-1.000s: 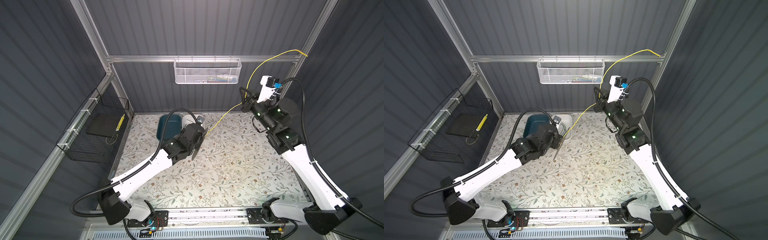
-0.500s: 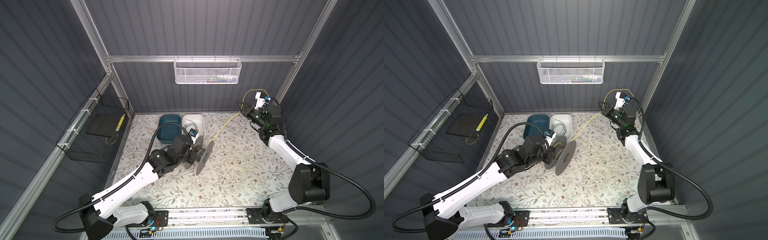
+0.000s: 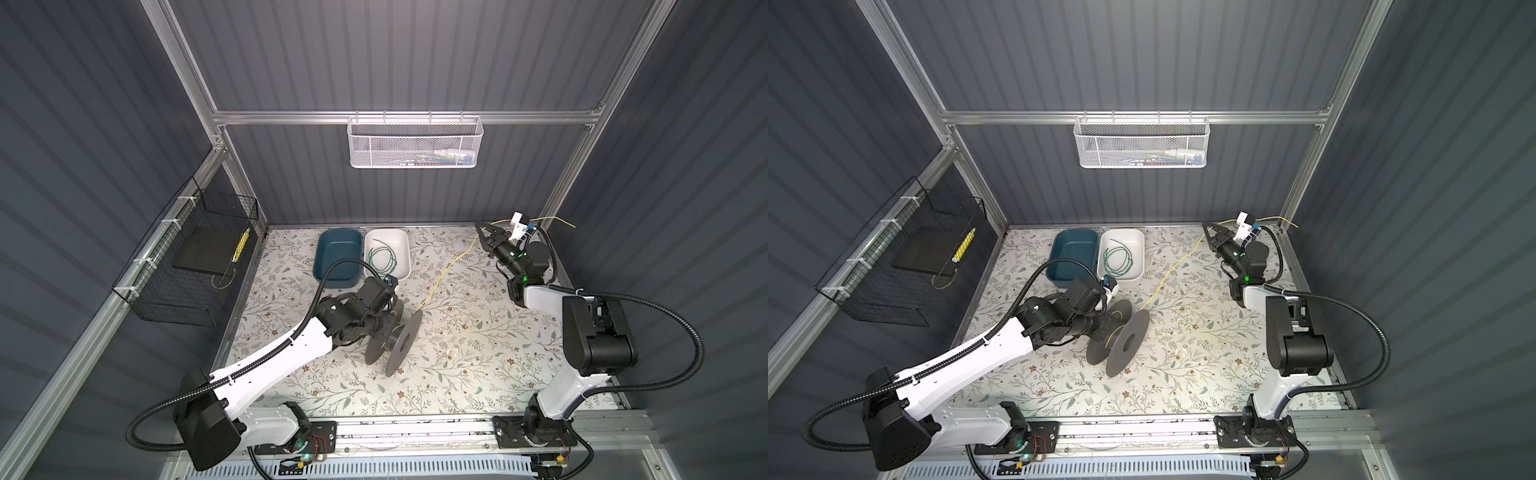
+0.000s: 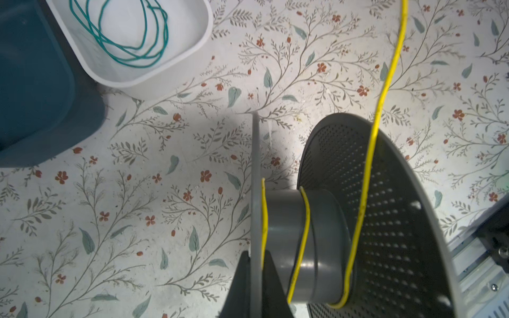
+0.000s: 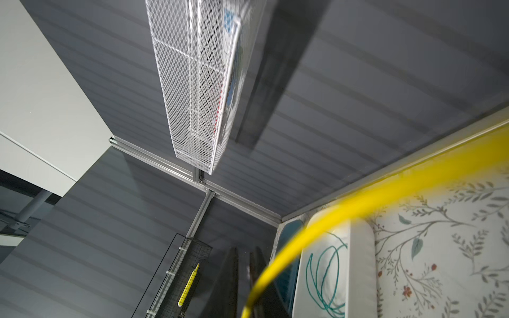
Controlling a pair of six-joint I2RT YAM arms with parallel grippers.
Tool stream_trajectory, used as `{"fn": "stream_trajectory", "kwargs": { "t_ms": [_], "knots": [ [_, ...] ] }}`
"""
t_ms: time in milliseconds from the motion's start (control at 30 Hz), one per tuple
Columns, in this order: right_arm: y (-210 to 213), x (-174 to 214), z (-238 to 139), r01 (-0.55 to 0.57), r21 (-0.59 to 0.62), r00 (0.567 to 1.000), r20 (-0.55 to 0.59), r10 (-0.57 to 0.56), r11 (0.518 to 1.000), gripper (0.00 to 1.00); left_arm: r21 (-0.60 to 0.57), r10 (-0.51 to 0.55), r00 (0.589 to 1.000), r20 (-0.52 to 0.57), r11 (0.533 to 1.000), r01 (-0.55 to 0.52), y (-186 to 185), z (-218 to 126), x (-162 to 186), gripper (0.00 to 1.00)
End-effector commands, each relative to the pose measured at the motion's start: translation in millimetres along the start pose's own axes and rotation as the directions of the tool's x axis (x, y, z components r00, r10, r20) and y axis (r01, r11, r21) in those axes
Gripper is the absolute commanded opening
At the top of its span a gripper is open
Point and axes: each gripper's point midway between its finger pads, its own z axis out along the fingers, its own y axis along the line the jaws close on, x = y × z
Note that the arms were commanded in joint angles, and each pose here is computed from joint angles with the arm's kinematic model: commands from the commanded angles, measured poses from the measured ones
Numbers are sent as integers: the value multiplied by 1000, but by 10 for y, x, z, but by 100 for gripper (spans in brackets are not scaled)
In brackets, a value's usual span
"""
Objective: Wrap the cables
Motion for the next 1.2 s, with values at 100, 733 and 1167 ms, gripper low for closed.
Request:
{"fn": "stream_trajectory", "kwargs": {
  "t_ms": [100, 733, 1167],
  "knots": [
    [-57, -194, -54, 23, 1, 995, 94, -23, 1000, 0, 37, -14, 997, -82, 999, 17, -48, -17, 173, 0],
    [18, -646, -193, 116, 86, 986, 106, -125, 990, 0, 21, -2, 996, -94, 1000, 4, -17, -20, 204, 0],
    [-379, -1233, -281, 137, 301, 955, 212, -206, 944, 0, 6, 70, 997, -44, 998, -70, 78, -462, 219, 0]
  ]
}}
